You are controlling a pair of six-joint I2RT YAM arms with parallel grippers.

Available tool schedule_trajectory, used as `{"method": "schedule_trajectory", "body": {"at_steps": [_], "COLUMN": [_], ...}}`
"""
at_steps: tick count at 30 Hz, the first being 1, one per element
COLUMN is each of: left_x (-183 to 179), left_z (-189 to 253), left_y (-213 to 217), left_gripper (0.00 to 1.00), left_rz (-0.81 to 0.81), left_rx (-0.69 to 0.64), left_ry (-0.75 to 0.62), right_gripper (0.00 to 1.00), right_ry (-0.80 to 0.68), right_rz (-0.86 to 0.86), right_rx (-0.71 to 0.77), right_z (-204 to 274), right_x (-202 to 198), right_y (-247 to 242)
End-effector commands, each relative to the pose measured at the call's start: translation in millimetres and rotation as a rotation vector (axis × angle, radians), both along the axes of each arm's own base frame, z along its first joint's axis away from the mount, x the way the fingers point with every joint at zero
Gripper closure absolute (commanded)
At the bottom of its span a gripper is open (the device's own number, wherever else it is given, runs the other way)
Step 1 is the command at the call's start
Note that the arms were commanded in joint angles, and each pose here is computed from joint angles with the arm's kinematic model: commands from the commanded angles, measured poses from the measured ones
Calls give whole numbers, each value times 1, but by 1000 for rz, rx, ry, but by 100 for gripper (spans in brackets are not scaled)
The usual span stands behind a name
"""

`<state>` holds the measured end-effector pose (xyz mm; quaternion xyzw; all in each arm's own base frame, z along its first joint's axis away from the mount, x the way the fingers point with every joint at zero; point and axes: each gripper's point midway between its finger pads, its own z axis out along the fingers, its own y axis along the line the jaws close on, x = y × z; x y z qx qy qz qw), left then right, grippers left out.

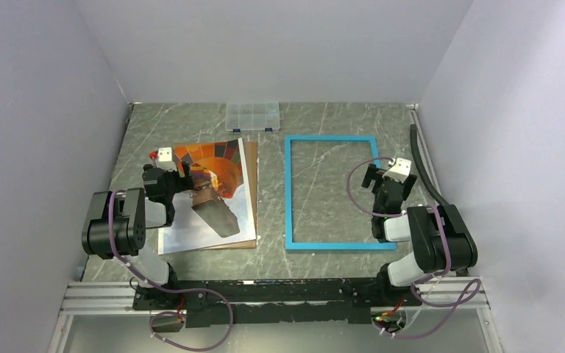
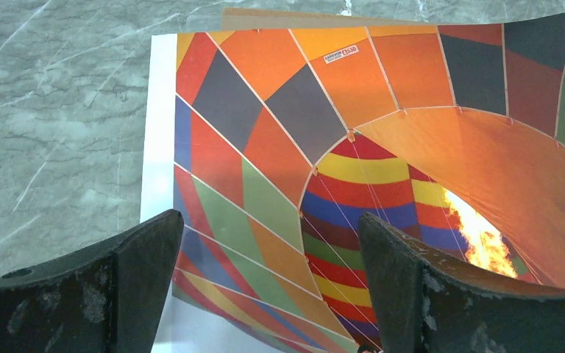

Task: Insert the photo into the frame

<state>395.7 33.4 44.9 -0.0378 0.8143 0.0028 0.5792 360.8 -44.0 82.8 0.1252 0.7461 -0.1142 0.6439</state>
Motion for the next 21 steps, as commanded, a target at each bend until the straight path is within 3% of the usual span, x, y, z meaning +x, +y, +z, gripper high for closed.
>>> {"method": "schedule_trajectory", "body": {"at_steps": [1, 13, 17, 21], "left_x": [6, 14, 20, 26], "left_z": [8, 21, 41, 79], "left_y": [-2, -4, -4, -7], "left_gripper": [6, 5, 5, 5], "left_rz": [-12, -33, -47, -66], "left_rx": [8, 2, -10, -24], "left_ry": [-30, -17, 160, 217], "right_gripper": [0, 0, 0, 0], "right_ry": [-71, -61, -83, -93], "right_rz": [-3, 3, -9, 11], "right_rx": [5, 14, -5, -1], "right_z": [18, 16, 34, 60], "right_x": [6, 7, 5, 2], "right_y": [0, 0, 0, 5]}}
